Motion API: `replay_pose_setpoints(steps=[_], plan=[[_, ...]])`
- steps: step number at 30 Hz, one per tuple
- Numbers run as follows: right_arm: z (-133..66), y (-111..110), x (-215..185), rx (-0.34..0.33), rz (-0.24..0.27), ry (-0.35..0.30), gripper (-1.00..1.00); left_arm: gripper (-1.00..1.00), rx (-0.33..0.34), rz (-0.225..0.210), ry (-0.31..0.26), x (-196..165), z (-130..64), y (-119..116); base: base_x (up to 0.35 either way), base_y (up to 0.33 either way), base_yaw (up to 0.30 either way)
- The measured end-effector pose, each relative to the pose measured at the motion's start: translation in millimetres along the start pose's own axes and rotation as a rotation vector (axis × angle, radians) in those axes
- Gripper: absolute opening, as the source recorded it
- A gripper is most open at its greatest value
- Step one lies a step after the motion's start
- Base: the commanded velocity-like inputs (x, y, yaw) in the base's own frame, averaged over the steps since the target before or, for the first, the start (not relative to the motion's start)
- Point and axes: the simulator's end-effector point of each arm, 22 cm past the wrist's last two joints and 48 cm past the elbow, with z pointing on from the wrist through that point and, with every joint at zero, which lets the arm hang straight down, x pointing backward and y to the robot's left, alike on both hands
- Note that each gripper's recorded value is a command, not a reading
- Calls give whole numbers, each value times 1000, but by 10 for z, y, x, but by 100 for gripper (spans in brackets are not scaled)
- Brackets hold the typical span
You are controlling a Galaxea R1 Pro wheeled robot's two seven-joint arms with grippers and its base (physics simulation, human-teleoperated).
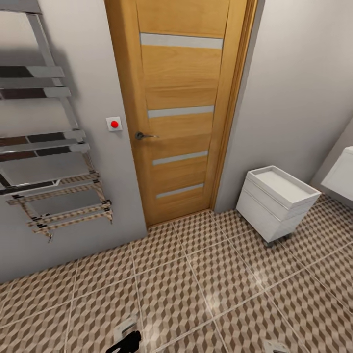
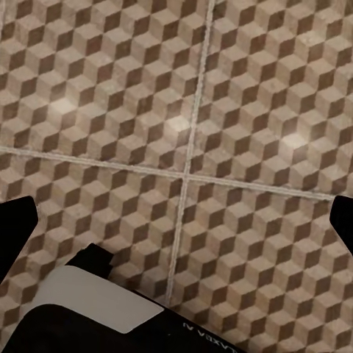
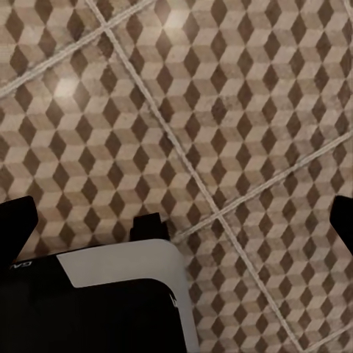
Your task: Take the four mousetraps from the cabinet in the bathroom and place them on the bathroom floor. Make sure all four end up on the same floor surface, and ensure that at least two of them are either under or directly next to the same bathroom sink.
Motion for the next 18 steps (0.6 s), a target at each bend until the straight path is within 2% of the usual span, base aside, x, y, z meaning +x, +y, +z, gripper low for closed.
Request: replay_pose_setpoints(steps=[18], plan=[[22,-52,81,26,-3,19,100,100,-12,4,16,55,32,60,-2,0,259]])
